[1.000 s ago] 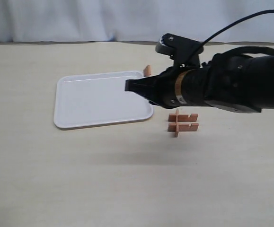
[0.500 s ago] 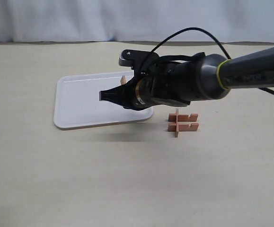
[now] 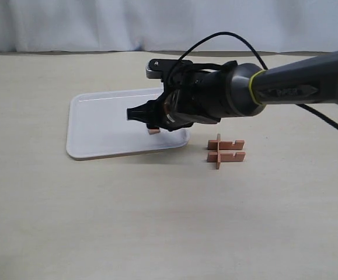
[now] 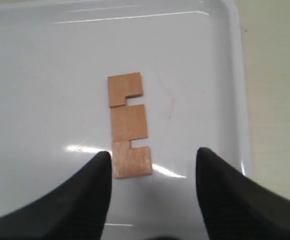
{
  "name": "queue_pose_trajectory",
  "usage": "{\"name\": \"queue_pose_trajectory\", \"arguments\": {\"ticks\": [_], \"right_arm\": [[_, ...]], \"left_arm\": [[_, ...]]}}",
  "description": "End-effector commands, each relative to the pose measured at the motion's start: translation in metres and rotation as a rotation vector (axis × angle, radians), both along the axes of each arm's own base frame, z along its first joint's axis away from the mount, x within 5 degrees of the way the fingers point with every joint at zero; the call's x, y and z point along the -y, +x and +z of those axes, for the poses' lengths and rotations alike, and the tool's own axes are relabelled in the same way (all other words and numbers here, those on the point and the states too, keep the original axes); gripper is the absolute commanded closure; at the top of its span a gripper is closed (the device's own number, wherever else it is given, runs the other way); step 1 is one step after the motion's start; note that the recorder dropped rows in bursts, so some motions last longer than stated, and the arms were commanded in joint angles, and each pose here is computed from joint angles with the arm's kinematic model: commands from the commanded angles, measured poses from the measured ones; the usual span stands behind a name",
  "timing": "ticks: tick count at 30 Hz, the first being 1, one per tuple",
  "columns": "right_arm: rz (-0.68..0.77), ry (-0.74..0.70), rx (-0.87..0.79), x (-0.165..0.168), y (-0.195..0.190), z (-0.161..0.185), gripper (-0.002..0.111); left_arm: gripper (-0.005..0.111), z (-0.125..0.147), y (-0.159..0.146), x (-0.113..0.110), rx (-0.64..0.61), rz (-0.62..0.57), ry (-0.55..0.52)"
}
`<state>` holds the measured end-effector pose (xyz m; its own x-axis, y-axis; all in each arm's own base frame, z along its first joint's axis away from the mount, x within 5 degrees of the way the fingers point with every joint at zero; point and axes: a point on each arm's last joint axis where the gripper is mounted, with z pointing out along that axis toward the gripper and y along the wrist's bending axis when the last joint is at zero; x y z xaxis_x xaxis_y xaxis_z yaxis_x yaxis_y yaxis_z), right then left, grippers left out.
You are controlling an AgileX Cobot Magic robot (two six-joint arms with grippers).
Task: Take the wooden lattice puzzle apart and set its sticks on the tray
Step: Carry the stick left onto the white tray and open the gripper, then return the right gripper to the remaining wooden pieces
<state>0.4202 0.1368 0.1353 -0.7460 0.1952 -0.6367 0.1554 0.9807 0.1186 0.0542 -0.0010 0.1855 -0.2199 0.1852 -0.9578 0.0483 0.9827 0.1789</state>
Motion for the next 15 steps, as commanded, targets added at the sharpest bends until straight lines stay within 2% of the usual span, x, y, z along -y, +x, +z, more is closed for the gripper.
{"name": "queue_pose_trajectory", "arguments": {"ticks": [1,9,15], "right_arm": [[0.001,-0.074,-0.011,0.007,-0.006,0.027,0.054],[0.025,-0.246,-0.188,0.027,-0.038,0.077,0.054],[0.122,-0.164,-0.322,0.021,-0.061,0.095,0.054]], "left_arm": [[0.107,0.000,0.000,0.000,0.005,0.002,-0.001],[0.107,0.000,0.000,0.000,0.005,0.002,-0.001],[0.107,0.000,0.000,0.000,0.005,0.002,-0.001]]}}
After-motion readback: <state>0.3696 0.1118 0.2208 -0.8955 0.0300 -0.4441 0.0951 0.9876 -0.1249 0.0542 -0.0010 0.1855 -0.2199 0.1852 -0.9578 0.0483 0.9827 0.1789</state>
